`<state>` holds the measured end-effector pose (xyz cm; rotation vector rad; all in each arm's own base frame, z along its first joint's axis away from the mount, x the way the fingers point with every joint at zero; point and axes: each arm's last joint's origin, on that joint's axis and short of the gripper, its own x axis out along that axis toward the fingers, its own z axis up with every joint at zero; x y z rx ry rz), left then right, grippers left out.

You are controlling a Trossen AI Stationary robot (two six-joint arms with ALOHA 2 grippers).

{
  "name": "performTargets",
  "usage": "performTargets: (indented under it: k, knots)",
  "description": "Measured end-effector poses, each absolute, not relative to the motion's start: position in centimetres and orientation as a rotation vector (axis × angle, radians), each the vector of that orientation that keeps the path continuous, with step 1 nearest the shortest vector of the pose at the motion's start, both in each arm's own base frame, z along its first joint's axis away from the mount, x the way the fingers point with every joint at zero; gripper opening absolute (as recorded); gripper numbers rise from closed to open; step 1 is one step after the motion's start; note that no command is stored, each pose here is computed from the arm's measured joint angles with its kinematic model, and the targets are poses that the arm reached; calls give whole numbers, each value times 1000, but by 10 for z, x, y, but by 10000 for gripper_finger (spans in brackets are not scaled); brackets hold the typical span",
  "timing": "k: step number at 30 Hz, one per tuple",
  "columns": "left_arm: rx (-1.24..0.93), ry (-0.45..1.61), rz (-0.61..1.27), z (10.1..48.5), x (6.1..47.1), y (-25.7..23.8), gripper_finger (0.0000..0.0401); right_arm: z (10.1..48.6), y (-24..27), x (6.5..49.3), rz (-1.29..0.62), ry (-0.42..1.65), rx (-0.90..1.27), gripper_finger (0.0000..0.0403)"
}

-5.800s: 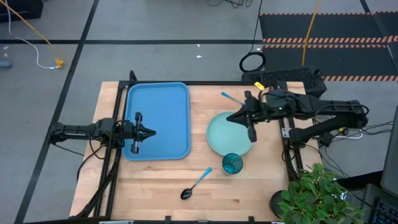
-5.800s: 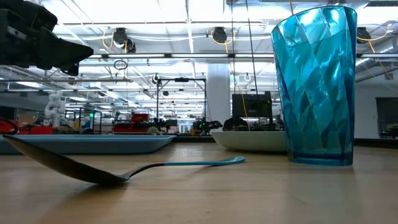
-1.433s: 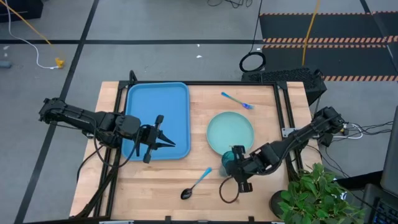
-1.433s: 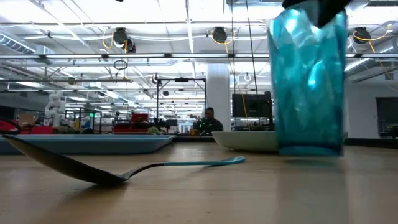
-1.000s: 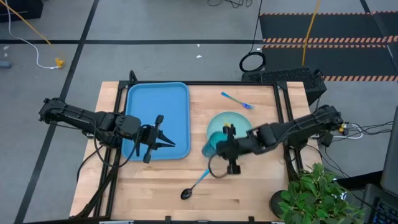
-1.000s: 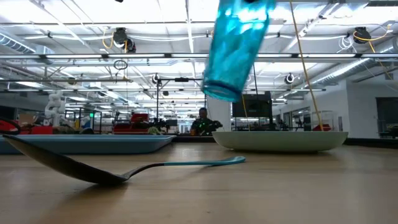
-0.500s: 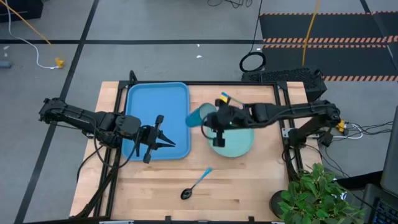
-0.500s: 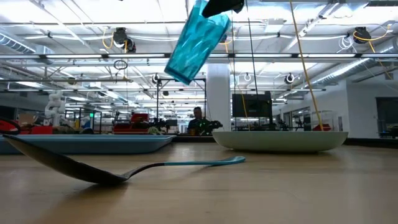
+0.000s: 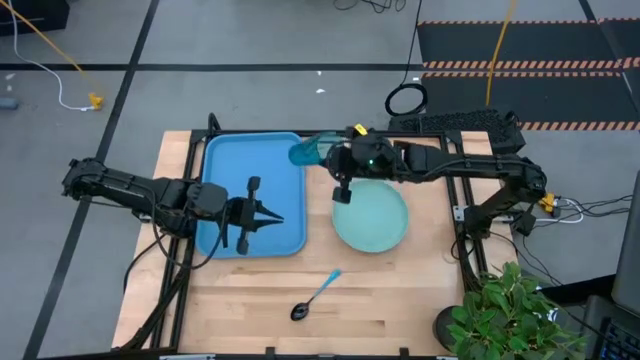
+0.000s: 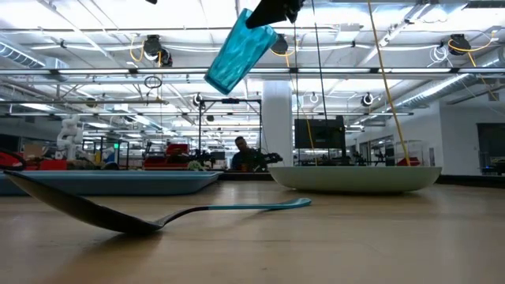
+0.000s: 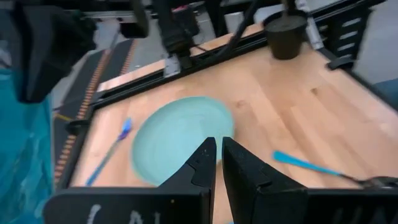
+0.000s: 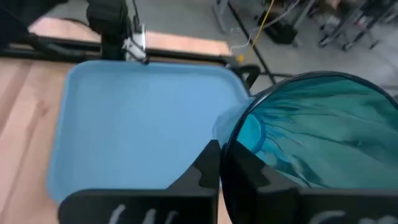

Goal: Pick and place plate/cup/fork/spoon on tray
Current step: Put the blue glass on the top right of the blue tray

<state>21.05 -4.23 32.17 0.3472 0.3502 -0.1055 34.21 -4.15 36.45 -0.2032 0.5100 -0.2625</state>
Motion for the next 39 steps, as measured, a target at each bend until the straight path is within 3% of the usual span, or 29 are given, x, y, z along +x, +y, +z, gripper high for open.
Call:
performTargets:
  k: [7, 12, 27, 39]
  knots:
    - [348, 353, 15, 326, 207, -18, 31, 367, -73, 351, -319, 432, -299, 2]
    - [351, 426, 77, 321, 206, -2, 31, 350, -101, 370, -235, 422, -330, 2]
    - [324, 564, 130, 314, 189, 16, 31, 306, -186, 428, -255, 540, -230, 2]
    - [323, 608, 190, 312, 184, 30, 31, 257, -209, 437, -261, 667, -105, 2]
